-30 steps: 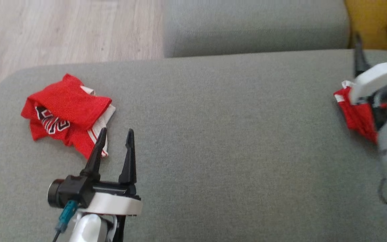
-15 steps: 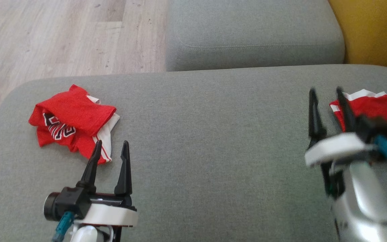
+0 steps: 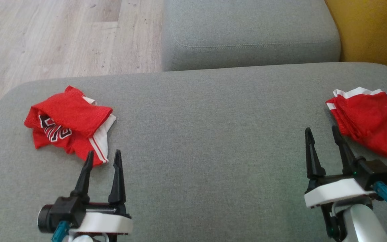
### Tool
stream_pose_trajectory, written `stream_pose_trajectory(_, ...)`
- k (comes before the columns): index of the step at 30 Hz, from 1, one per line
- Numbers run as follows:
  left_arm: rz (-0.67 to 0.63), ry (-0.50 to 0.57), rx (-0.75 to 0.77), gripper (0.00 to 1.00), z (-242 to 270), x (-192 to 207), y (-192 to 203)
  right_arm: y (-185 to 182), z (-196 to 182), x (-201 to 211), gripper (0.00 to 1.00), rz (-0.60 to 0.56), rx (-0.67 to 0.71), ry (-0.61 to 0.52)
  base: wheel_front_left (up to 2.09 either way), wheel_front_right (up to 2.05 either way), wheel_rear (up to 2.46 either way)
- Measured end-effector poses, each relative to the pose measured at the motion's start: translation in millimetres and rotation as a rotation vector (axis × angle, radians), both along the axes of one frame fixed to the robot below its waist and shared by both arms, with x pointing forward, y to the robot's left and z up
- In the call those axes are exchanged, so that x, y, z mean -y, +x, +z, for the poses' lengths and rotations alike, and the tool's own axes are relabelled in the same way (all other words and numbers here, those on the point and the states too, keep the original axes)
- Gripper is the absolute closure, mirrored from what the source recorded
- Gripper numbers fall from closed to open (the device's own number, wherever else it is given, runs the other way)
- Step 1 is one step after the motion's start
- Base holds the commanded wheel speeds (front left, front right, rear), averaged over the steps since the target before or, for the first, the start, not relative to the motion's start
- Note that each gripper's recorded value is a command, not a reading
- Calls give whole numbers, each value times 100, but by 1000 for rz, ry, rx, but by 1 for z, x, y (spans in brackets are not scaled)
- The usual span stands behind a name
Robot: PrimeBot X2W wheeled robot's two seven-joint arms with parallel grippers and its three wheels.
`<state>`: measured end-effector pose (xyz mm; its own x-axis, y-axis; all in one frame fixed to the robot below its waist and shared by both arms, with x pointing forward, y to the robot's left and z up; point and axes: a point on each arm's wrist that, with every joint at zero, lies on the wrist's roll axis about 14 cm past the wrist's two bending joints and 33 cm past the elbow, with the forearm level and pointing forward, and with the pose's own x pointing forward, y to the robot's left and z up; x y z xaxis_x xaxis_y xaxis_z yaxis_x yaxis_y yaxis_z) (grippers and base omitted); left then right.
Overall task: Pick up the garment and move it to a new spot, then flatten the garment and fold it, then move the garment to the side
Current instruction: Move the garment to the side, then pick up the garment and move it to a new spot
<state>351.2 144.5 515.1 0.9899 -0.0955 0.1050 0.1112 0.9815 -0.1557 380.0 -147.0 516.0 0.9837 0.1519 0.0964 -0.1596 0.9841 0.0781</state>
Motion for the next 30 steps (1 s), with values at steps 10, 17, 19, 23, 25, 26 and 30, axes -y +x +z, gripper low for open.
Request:
stream_pose_trajectory(10, 8, 0, -1, 0, 0, -3, -1, 0, -1, -3, 0, 10, -2, -1, 0, 0, 0)
stream_pose_trajectory(17, 4, 1, -1, 0, 0, -1, 0, -2, -3, -3, 0, 8, -7, -1, 0, 0, 0)
stream_pose_trajectory(19, 3, 1, 0, 0, 0, -1, 0, -3, -3, -2, 0, 7, -6, -1, 0, 0, 0)
stream_pose_trajectory(23, 6, 9, -2, 0, -1, -1, 0, -3, -3, -2, 0, 7, -7, 0, 0, 0, 0)
stream_pose_trajectory(25, 13, 9, -4, 0, -2, -3, -1, -2, -3, -6, 0, 19, -8, 1, 0, 0, 0)
stream_pose_trajectory(26, 21, 9, -5, 0, -2, -5, -2, -1, -3, -10, 0, 30, -8, 0, 0, 0, 0)
stream_pose_trajectory(30, 61, 16, -11, 0, -4, -18, -8, 1, -3, -33, 0, 98, -8, -6, 0, 0, 0)
